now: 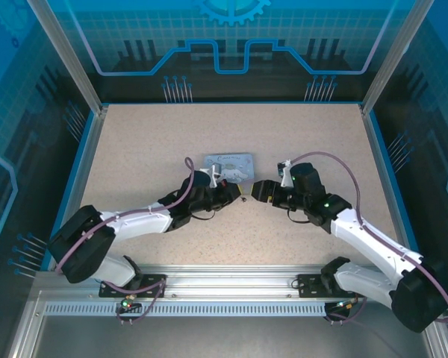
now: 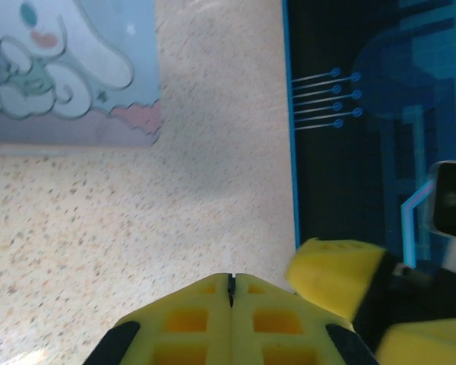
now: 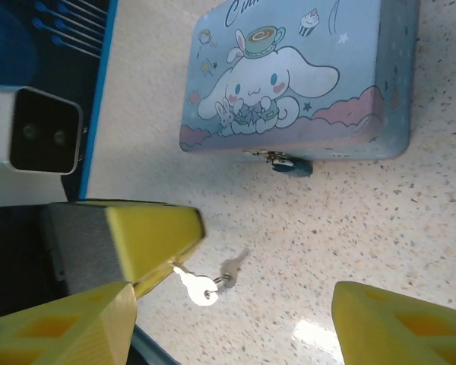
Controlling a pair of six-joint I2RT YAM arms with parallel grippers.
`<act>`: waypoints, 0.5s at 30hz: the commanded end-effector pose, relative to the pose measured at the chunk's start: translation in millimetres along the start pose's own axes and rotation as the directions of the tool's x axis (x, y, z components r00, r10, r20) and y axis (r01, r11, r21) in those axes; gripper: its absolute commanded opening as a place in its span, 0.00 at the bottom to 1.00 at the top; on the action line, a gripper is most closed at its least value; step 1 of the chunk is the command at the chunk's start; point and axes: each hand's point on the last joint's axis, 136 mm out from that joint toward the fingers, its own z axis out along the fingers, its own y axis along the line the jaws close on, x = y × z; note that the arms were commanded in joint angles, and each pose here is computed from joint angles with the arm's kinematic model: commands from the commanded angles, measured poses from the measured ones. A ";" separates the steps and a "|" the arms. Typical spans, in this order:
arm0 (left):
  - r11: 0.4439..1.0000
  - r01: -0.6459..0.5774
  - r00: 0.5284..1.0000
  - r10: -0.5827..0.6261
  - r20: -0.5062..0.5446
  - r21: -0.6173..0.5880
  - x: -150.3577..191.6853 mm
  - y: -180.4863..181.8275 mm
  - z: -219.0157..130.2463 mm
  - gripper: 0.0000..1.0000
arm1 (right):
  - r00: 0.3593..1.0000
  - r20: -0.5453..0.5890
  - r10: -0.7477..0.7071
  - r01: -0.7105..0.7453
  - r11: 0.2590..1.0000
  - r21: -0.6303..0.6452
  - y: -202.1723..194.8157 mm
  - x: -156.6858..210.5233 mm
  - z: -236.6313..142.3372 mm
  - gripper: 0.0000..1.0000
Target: Unlock the padlock with the key
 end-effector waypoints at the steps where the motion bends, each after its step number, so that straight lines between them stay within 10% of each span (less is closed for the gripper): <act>1: 0.995 -0.055 0.992 0.045 0.120 0.082 -21.3 -31.3 -13.3 0.00 | 0.992 0.046 0.113 -0.103 0.977 -0.188 28.9 -17.1 -2.9 0.69; 15: 0.978 -0.072 0.961 0.016 0.275 0.195 -49.6 -63.4 -31.3 0.00 | 0.972 0.151 0.178 -0.108 0.917 -0.383 64.8 -52.7 -4.4 0.50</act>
